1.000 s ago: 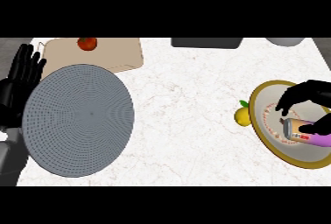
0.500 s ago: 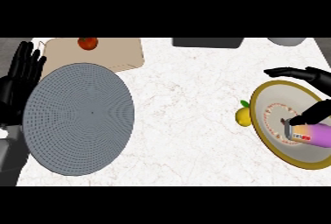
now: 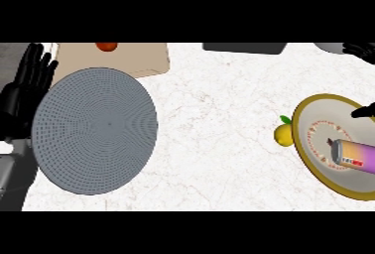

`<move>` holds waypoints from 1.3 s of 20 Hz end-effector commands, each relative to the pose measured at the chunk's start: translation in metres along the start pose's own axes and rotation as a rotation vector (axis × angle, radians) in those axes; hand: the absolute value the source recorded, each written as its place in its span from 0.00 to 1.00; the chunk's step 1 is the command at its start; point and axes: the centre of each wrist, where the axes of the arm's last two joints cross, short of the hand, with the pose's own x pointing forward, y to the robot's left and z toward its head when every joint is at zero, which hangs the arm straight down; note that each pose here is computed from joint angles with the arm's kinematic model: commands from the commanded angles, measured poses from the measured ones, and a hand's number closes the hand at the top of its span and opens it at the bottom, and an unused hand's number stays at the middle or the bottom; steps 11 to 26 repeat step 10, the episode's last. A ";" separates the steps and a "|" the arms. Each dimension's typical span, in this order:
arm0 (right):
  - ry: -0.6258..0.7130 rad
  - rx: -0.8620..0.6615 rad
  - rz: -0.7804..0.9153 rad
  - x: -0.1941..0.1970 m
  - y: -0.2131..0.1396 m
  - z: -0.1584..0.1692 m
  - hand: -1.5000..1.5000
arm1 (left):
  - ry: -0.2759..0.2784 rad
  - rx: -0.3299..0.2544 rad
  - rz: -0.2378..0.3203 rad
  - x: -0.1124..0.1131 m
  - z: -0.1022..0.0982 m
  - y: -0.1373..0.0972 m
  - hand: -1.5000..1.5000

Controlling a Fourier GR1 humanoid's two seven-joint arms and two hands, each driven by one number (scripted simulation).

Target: Pick the can from the placemat and place it in the bowl

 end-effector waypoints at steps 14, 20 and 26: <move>-0.061 -0.022 -0.212 0.016 -0.039 0.018 0.00 | -0.033 -0.030 0.017 0.006 -0.007 -0.008 0.50; -0.061 -0.022 -0.212 0.016 -0.039 0.018 0.00 | -0.033 -0.030 0.017 0.006 -0.007 -0.008 0.50; -0.061 -0.022 -0.212 0.016 -0.039 0.018 0.00 | -0.033 -0.030 0.017 0.006 -0.007 -0.008 0.50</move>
